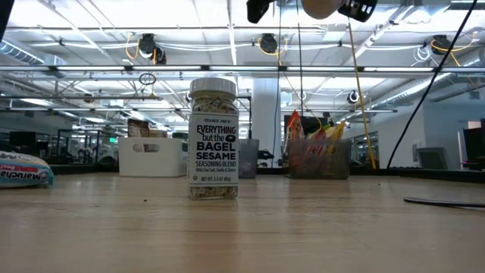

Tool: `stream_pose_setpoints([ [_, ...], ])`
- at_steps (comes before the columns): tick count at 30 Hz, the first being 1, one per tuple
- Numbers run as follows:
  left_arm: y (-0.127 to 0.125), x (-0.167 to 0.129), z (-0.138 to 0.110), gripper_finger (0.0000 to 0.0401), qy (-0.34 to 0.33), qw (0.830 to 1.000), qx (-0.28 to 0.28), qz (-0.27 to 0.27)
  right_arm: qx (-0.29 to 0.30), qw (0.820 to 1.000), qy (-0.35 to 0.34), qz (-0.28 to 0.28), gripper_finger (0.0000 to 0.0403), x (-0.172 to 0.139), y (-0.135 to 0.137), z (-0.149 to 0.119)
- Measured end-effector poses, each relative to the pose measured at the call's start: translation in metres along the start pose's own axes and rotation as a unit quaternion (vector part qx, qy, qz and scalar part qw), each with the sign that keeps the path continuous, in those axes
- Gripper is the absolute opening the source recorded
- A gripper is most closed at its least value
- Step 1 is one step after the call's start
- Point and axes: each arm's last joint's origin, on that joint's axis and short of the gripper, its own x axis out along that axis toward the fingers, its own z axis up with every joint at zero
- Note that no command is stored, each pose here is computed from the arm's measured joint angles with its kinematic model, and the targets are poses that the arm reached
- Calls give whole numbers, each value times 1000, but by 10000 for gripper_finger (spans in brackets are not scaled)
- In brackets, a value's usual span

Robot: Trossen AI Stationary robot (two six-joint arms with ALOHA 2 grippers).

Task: Pick & Place Food Item
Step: Put the black seasoning bottle into the white bin

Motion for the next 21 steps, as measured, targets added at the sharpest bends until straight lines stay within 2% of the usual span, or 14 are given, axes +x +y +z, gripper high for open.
stream_pose_setpoints([
  [13, 0, 3, 3, 269, 18, 1000, 12, 5, -8, 999, -36, -8, 202, -4, -10, 10],
  [21, 2, 2, 3, 269, 22, 1000, 13, 9, -18, 997, -77, 6, 202, -7, -12, 19],
])
